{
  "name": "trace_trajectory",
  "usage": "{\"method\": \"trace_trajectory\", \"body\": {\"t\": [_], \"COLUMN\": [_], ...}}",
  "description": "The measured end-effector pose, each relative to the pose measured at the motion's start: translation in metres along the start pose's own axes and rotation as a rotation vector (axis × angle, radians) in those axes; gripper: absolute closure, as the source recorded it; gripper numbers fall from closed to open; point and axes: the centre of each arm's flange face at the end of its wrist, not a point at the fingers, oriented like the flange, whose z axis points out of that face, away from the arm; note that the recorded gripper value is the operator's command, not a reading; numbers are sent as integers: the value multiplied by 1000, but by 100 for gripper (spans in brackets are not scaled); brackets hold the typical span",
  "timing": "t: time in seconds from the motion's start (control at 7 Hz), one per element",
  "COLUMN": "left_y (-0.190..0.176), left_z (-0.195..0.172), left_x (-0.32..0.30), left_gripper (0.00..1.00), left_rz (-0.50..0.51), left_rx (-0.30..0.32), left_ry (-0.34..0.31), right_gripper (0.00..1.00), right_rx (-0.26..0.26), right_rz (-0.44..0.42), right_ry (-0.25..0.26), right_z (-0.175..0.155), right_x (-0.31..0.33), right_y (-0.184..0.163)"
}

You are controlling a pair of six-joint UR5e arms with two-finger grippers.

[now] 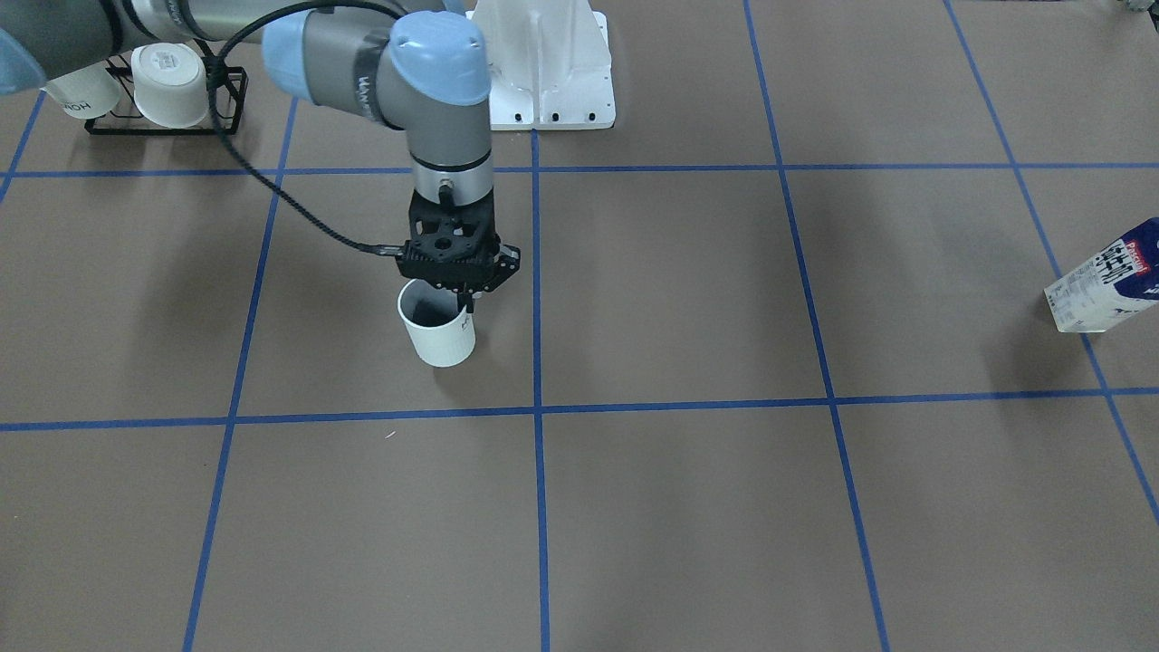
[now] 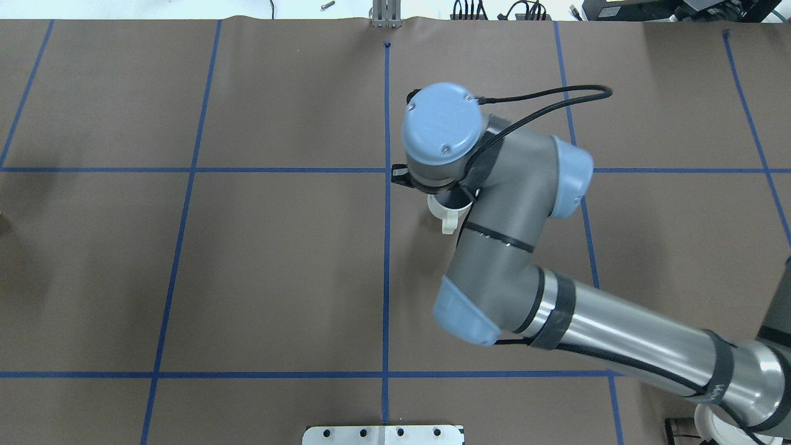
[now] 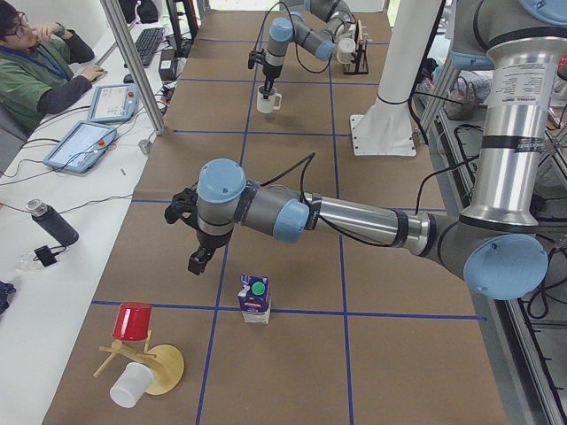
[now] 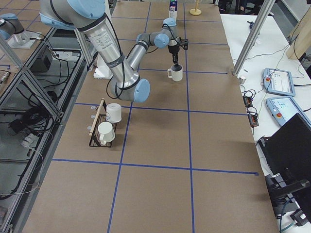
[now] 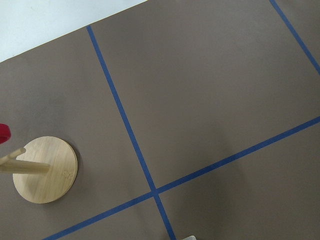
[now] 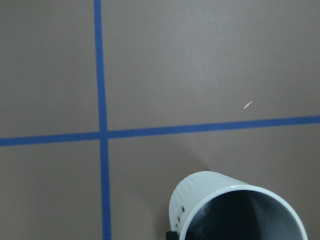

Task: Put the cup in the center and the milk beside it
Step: 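Carry the white mug with the right gripper toward the table's center square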

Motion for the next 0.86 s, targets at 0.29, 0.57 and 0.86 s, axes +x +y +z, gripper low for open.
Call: {"method": "trace_trajectory", "body": {"t": [0.29,0.57,0.86], "left_y": [0,0,1], "left_z": [0,0,1], "left_x": [0,0,-1], "left_gripper": [2,1,2], "left_rz": [1,0,-1], "left_rx": [0,0,-1], "left_ry": [0,0,0], "right_gripper": [100,100,35], "right_rx": [-24,-41,-55], "right_rz": [70,90,91], "right_ry": [49,70,67], "right_z": [2,6,6], "right_x": [-75,-102,-107], "right_y": [43,58,62]}}
